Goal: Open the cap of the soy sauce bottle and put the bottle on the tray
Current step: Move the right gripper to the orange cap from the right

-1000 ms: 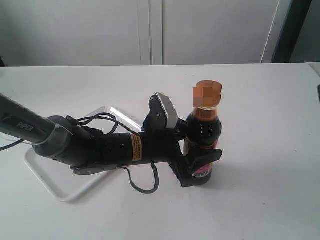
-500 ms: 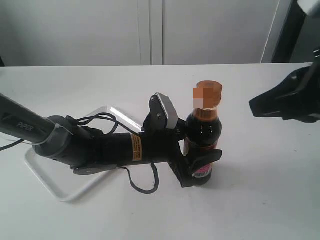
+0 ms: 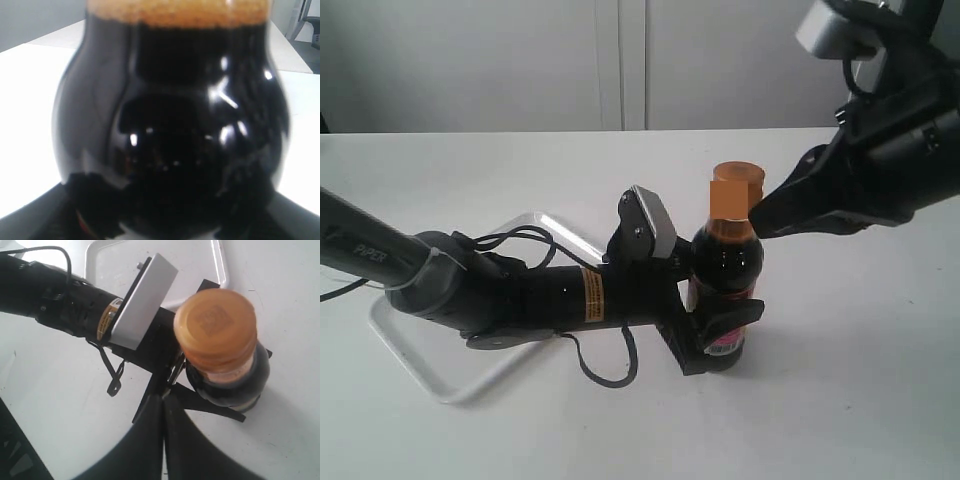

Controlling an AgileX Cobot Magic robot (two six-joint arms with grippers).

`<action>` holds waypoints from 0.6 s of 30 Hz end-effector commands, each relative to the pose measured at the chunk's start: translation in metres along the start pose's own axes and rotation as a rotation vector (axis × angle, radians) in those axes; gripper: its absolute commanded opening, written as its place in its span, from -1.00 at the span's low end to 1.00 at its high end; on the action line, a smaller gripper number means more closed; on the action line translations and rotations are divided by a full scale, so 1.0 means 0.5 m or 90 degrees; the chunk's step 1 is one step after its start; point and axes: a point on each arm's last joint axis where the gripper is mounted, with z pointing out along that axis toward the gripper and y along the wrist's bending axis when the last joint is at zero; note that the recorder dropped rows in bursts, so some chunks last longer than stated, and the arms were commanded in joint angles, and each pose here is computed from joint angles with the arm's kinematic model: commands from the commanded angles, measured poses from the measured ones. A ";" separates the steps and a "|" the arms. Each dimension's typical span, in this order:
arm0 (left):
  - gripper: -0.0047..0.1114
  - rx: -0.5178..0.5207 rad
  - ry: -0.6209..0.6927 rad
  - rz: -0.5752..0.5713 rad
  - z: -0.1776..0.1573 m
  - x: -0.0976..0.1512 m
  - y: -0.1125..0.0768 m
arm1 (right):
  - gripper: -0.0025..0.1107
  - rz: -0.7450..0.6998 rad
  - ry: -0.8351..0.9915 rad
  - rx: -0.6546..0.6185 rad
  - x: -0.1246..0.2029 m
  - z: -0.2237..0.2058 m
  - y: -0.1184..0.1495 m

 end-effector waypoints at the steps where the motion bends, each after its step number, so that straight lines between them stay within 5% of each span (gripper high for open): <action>1: -0.91 0.024 -0.003 0.010 0.001 -0.003 -0.009 | -0.96 -0.006 0.005 0.003 -0.009 0.016 -0.014; 18: -0.91 0.025 -0.002 0.011 0.001 -0.003 -0.009 | -0.96 -0.010 -0.010 0.014 -0.029 0.017 -0.022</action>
